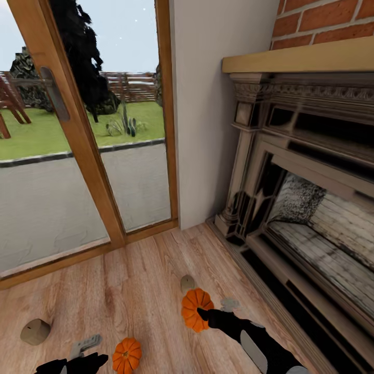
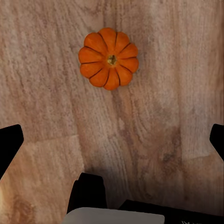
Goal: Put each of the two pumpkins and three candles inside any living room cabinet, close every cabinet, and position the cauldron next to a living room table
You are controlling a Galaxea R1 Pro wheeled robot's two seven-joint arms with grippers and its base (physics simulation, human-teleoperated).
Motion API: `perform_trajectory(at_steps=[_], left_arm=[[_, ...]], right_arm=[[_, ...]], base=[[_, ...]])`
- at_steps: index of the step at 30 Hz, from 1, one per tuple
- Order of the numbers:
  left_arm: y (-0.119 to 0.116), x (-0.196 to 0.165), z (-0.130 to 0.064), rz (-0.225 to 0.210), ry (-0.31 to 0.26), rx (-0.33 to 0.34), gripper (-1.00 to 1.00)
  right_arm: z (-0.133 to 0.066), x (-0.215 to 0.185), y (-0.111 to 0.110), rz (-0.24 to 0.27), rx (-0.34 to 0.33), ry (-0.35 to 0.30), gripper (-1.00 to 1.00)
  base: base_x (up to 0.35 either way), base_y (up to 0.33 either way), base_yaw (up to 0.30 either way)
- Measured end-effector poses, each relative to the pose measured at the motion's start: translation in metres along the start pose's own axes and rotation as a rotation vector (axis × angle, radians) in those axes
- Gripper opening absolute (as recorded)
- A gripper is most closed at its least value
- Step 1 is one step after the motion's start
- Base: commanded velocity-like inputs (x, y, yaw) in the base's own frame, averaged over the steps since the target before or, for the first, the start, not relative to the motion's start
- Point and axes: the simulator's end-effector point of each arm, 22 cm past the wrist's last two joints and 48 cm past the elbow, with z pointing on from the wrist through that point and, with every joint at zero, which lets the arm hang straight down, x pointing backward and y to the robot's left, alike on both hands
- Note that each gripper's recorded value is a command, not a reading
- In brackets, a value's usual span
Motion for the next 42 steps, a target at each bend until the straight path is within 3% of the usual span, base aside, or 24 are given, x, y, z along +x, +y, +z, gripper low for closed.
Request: perform_trajectory(at_steps=[2,4,7,8,15,17,25,29,35,42], left_arm=[[0.001,-0.005,0.001,0.003,-0.012,0.013,1.00],[0.017,-0.018,-0.002,0.010,-0.036,-0.004,1.00],[0.040,-0.031,-0.004,0.016,-0.062,-0.031,1.00],[0.049,-0.045,-0.008,0.006,-0.092,-0.036,1.00],[0.047,-0.075,-0.007,-0.032,-0.182,0.001,1.00],[0.037,-0.077,-0.005,-0.030,-0.195,0.049,1.00],[0.030,-0.074,0.006,-0.021,-0.199,0.115,1.00],[0.029,-0.074,0.010,-0.037,-0.208,0.152,1.00],[0.033,-0.074,0.014,-0.050,-0.221,0.197,1.00],[0.053,-0.072,0.023,-0.049,-0.220,0.174,1.00]], right_arm=[[0.002,-0.016,0.024,0.000,-0.061,0.000,-1.00],[0.001,-0.028,0.034,0.007,-0.089,0.011,-1.00],[-0.002,-0.040,0.026,0.037,-0.088,0.007,-1.00],[-0.008,-0.055,0.016,0.073,-0.084,-0.012,-1.00],[-0.009,-0.068,-0.007,0.117,-0.066,-0.053,-1.00],[-0.006,-0.067,-0.005,0.110,-0.069,-0.058,-1.00],[0.000,-0.066,-0.011,0.096,-0.087,-0.072,-1.00],[-0.008,-0.062,0.010,0.071,-0.142,-0.091,-1.00],[-0.053,-0.053,0.069,0.051,-0.279,-0.070,-1.00],[-0.065,-0.048,0.068,0.079,-0.295,-0.051,-1.00]], base=[[0.000,0.000,0.000],[0.000,0.000,0.000],[0.000,0.000,0.000],[0.000,0.000,0.000],[0.000,0.000,0.000],[0.000,0.000,0.000],[0.000,0.000,0.000],[0.000,0.000,0.000],[0.000,0.000,0.000],[0.000,0.000,0.000]])
